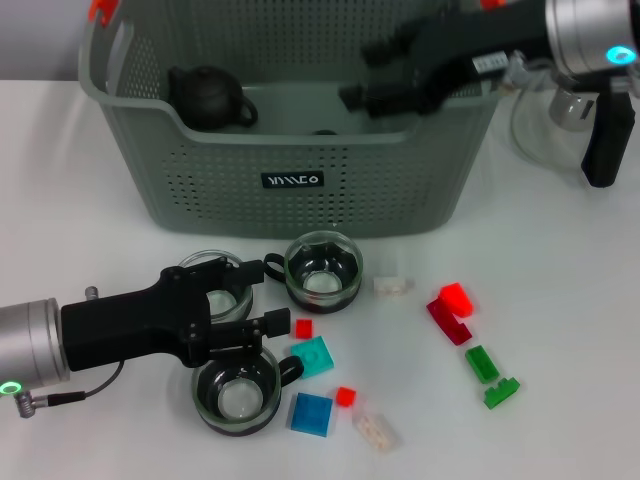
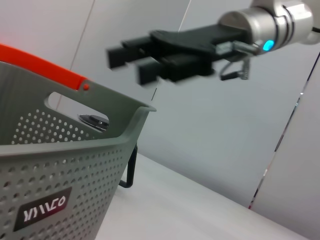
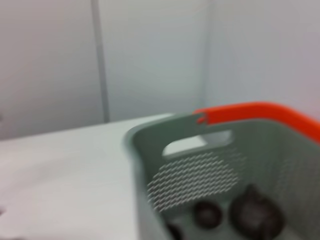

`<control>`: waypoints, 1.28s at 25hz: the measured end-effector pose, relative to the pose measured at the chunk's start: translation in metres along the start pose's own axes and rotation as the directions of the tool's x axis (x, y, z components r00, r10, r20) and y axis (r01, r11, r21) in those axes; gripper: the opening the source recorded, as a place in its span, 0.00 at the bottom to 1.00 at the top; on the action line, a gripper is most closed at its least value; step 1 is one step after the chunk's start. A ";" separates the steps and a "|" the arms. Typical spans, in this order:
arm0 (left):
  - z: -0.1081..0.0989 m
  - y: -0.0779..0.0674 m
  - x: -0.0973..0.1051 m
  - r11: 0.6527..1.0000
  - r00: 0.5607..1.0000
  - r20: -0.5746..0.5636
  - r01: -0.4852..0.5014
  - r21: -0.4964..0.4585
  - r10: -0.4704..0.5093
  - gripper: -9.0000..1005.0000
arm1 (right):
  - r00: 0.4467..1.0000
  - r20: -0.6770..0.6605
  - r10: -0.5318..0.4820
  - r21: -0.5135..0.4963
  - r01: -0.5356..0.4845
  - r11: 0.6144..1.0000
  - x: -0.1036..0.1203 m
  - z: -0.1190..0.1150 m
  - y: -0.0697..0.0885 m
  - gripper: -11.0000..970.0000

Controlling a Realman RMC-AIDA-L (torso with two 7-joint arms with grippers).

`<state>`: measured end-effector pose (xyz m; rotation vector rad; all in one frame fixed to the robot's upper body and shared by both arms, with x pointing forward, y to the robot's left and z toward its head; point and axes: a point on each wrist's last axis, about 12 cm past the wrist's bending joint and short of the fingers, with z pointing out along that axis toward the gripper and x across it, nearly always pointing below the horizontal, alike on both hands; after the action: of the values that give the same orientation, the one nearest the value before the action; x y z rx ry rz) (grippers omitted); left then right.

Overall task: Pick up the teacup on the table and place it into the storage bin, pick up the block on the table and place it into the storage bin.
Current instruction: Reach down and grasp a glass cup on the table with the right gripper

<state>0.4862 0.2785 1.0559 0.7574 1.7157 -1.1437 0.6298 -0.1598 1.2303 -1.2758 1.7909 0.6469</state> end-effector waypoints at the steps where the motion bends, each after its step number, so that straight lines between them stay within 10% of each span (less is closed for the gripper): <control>1: -0.001 0.000 0.000 1.000 1.000 -0.001 0.000 -0.002 0.000 0.83 | 1.000 -0.015 -0.008 -0.030 0.007 1.000 0.001 -0.003 0.004 0.64; 11: -0.006 0.002 -0.002 1.000 1.000 0.011 0.003 -0.022 -0.003 0.83 | 0.986 -0.151 -0.064 -0.210 0.031 0.977 0.003 -0.016 0.027 0.74; 13: -0.007 0.002 -0.003 1.000 1.000 0.012 0.002 -0.024 -0.002 0.83 | 0.975 -0.202 -0.089 -0.236 0.040 0.971 0.002 -0.013 0.030 0.97; 32: -0.009 0.002 -0.003 1.000 1.000 0.020 0.001 -0.029 -0.001 0.83 | 0.820 -0.489 -0.296 -0.318 0.148 0.936 0.003 0.072 0.062 0.98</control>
<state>0.4860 0.2879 1.0599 0.7250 1.7122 -1.1213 0.5948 -0.0835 1.1864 -1.9734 1.9822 0.4298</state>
